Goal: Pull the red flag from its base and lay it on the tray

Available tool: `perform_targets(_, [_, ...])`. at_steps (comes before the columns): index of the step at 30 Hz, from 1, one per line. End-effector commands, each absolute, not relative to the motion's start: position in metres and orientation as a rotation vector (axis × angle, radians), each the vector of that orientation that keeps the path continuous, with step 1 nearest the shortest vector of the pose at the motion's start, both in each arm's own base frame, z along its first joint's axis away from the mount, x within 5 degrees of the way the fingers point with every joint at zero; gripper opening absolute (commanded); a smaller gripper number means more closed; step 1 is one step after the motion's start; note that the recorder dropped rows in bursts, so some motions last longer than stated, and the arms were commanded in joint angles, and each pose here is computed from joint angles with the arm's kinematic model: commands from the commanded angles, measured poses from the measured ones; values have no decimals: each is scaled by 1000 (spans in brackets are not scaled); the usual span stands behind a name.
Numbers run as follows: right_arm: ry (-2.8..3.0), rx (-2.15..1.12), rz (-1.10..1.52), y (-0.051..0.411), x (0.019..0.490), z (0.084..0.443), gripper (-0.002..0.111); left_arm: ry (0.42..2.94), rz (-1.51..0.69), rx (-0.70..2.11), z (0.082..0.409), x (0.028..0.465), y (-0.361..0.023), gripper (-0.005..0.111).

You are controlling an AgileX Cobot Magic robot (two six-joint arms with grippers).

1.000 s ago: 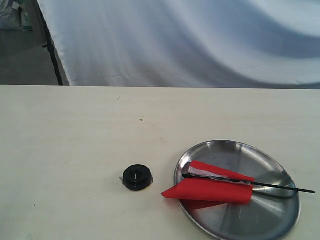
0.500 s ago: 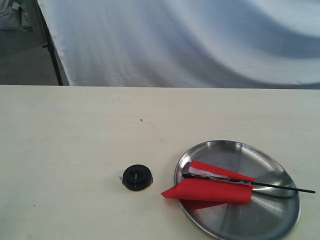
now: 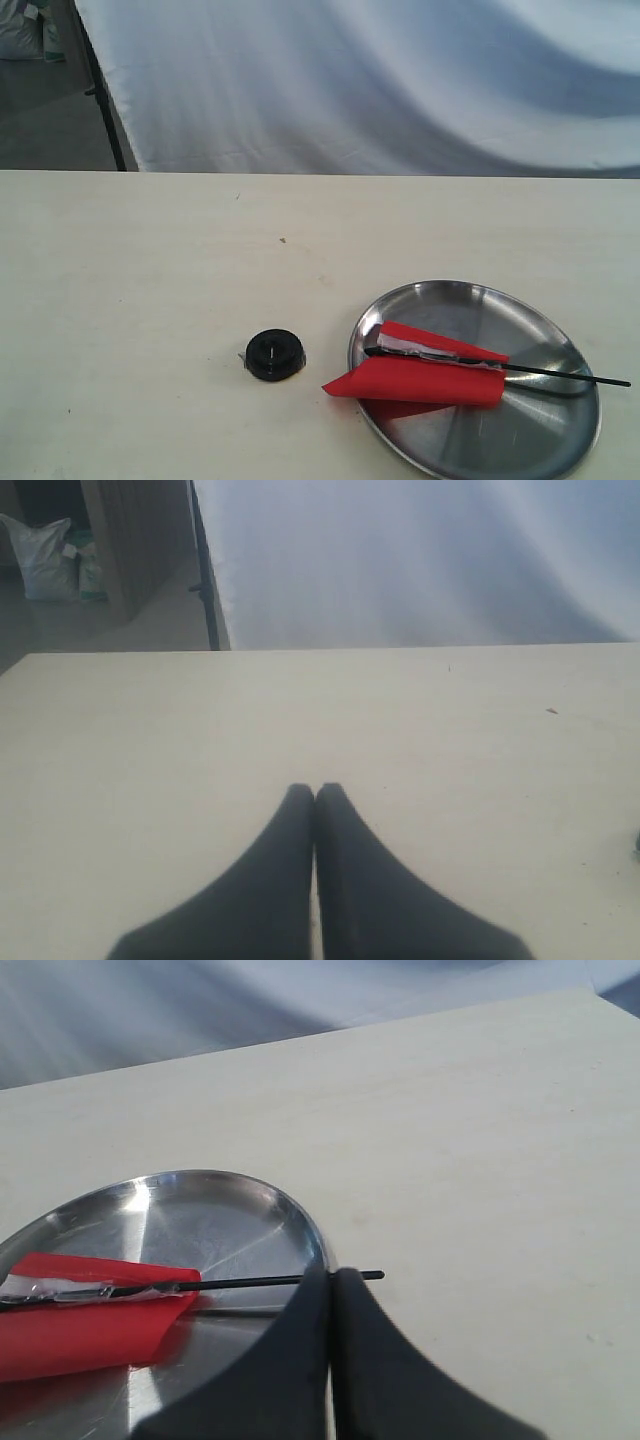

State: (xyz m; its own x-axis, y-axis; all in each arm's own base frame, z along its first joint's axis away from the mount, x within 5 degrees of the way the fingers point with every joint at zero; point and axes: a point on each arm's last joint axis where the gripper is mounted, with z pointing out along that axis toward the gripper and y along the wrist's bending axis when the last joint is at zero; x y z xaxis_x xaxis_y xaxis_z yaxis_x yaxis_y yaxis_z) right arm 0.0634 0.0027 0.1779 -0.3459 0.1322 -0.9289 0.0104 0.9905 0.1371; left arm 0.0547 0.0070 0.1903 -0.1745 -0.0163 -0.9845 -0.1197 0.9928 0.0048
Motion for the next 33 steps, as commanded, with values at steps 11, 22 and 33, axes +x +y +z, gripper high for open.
perform_targets(11, [1837,-71,-18,2,65,185,0,1740,82,-100,190,55,6,0])
perform_targets(22, [1879,-71,-16,2,64,182,0,1740,82,-100,190,55,6,0])
perform_targets(33, [1882,-51,5,2,64,181,0,1740,82,-100,190,55,6,0])
